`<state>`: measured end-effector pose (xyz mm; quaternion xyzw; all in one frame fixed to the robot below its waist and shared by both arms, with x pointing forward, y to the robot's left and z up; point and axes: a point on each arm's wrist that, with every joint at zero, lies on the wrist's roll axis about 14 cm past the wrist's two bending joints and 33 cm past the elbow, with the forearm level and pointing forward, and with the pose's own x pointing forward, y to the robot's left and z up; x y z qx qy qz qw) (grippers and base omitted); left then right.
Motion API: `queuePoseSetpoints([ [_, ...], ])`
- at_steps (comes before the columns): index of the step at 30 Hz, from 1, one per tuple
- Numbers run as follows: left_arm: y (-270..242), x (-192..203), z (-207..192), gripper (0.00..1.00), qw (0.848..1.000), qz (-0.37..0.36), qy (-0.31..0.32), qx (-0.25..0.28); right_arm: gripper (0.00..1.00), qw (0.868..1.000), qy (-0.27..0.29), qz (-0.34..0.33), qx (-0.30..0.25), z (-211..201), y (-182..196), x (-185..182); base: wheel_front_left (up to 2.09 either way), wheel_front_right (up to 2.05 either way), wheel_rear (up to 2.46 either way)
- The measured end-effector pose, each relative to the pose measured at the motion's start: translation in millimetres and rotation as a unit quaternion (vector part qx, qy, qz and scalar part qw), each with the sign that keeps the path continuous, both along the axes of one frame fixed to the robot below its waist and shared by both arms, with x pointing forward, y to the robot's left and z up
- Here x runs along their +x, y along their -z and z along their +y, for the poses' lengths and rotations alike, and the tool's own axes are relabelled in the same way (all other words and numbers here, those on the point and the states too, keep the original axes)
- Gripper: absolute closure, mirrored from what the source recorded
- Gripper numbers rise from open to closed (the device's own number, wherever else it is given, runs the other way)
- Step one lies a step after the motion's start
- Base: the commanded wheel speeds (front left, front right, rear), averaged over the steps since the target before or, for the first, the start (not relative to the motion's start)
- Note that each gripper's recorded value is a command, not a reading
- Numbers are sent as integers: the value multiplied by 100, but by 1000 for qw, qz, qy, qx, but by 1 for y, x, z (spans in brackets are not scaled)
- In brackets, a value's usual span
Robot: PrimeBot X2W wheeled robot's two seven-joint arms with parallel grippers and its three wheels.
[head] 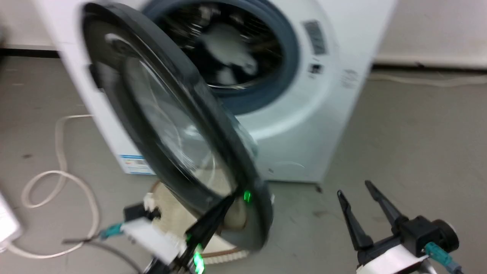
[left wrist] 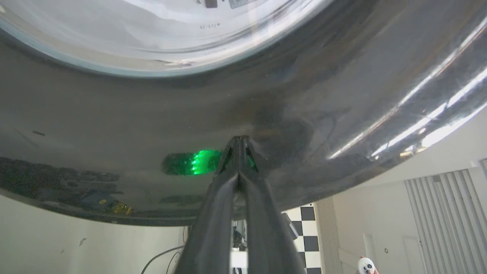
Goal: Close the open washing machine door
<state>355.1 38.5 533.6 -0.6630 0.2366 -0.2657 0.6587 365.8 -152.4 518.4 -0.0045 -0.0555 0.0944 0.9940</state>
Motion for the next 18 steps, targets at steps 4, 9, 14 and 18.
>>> queuePoseSetpoints([
  [4,-1,33,-41,100,1000,-2,25,-9,0,999,42,13,1,-27,7,-2,0,0,0],
  [9,2,82,-77,100,1000,3,19,-13,0,996,85,37,4,-52,21,-5,0,0,0],
  [14,12,130,-97,100,999,26,-30,-25,0,992,113,60,4,-66,34,-9,0,0,0],
  [18,19,138,-112,100,998,41,-33,-36,0,989,129,67,4,-75,38,-13,0,0,0],
])
